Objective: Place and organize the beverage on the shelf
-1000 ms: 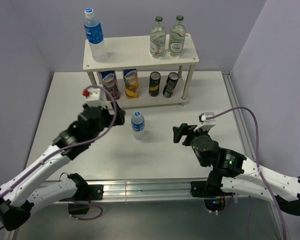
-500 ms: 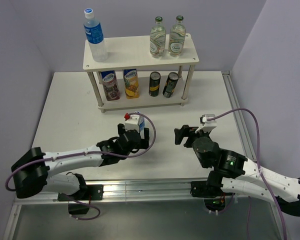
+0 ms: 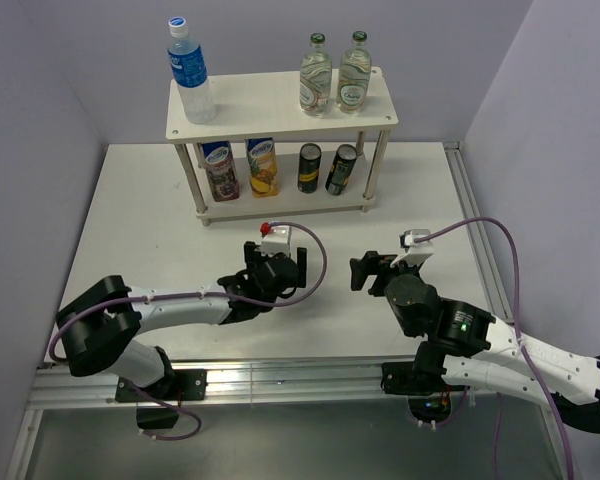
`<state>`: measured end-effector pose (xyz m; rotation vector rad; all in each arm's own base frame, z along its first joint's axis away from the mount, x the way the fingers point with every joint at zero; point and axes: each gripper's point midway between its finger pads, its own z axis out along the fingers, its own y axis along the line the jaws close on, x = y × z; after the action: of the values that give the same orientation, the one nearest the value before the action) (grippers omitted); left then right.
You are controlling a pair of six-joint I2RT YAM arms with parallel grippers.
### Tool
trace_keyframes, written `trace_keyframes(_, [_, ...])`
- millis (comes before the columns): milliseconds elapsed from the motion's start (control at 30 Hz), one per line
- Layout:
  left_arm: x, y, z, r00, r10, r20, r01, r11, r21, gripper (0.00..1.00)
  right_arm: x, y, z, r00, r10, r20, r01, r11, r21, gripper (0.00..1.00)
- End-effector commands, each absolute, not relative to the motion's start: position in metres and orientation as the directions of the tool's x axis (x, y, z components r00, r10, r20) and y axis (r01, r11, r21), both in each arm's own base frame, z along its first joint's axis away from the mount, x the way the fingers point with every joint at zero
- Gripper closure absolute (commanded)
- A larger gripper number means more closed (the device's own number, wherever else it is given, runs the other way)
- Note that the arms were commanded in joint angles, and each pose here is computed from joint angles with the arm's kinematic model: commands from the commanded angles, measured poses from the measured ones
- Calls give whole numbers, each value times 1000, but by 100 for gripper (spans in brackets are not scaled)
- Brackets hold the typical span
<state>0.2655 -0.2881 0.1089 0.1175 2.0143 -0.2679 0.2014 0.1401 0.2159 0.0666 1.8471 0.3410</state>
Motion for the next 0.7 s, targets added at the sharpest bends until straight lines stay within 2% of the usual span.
trace_keyframes(0, [289,-295,132,-371,-111,-922,163,970,-182,1,204,139,217,-284,232,-930,-109,956,272,11])
trace_keyframes(300, [318,-294,125,-337,-125,-933,135,974,-179,1,205,141,214,-281,225,-933,-110,958,264,11])
trace_keyframes(367, [326,-293,124,-329,-127,-936,127,976,-177,3,206,143,214,-282,223,-933,-112,958,264,11])
trace_keyframes(467, [335,-293,120,-318,-132,-939,120,977,-178,26,207,145,213,-282,216,-935,-114,960,257,11])
trace_keyframes(533, [340,-295,122,-316,-123,-941,128,977,-171,85,207,145,213,-283,212,-936,-115,961,252,11])
trace_keyframes(567, [341,-294,123,-322,-121,-939,119,979,-167,97,207,145,214,-283,210,-936,-113,962,250,11])
trace_keyframes(667, [339,-289,147,-324,-113,-939,100,983,-153,100,207,141,216,-277,206,-938,-107,964,243,11])
